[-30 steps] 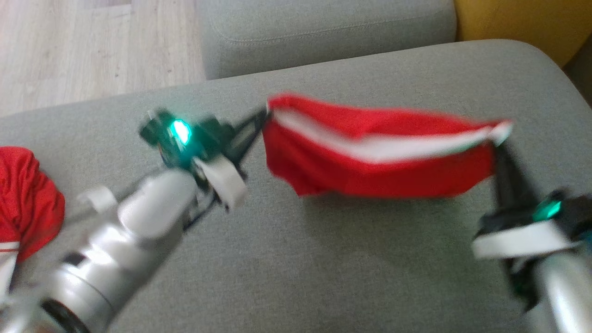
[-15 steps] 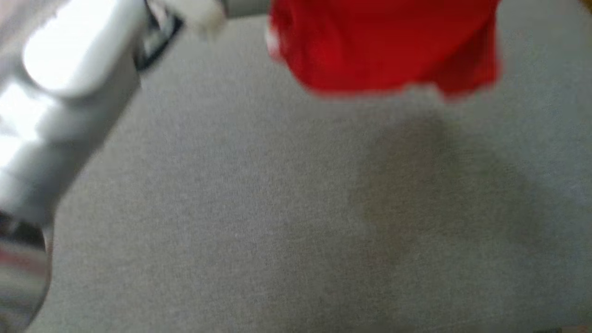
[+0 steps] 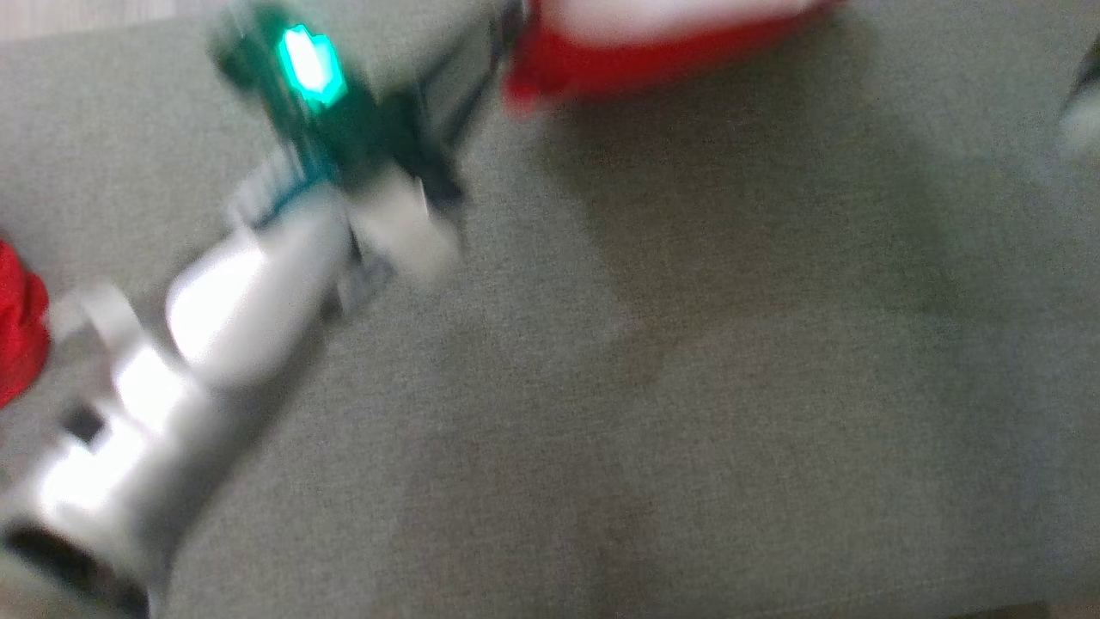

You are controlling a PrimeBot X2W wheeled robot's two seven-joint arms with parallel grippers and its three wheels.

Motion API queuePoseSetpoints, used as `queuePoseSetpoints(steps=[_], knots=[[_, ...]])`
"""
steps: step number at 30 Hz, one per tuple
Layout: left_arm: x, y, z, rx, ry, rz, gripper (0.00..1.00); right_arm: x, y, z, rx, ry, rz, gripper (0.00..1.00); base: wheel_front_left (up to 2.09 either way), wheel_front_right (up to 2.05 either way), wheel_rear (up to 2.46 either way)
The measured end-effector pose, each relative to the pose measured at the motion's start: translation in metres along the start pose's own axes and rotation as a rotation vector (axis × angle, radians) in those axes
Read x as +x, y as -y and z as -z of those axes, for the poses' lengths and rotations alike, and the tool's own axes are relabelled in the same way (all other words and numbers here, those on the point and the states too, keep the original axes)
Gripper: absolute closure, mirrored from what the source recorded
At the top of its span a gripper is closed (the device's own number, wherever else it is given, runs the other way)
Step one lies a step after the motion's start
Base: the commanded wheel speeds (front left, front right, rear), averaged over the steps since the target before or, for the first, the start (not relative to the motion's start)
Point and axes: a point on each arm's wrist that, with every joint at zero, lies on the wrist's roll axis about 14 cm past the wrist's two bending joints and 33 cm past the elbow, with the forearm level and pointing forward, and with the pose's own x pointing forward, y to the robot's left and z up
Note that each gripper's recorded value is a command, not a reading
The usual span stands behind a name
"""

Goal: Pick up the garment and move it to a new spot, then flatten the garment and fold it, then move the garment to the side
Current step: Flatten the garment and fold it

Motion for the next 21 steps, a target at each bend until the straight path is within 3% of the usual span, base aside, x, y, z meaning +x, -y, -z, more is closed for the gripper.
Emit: queuePoseSetpoints(steps=[5,11,17,21], knots=[[-0.055,0.086,0.055,-0.143,-0.14,0.095,1.0,-0.081,-0.025,0.074,0.129,-0.239,-0.01,1.0,0.0,0.0,0.0],[-0.133,0.169,0.095,-0.223,-0.323,0.182,1.0,-0.179,-0.039,0.106,0.243,-0.466,0.003,1.0,0.0,0.0,0.0],[-0.17,0.2,0.092,-0.251,-0.366,0.171,1.0,-0.259,-0.05,0.102,0.325,-0.606,0.018,1.0,0.0,0.0,0.0],[-0.168,0.2,0.069,-0.293,-0.294,0.122,1.0,-0.27,-0.034,0.077,0.312,-0.558,0.068,1.0,0.0,0.0,0.0]])
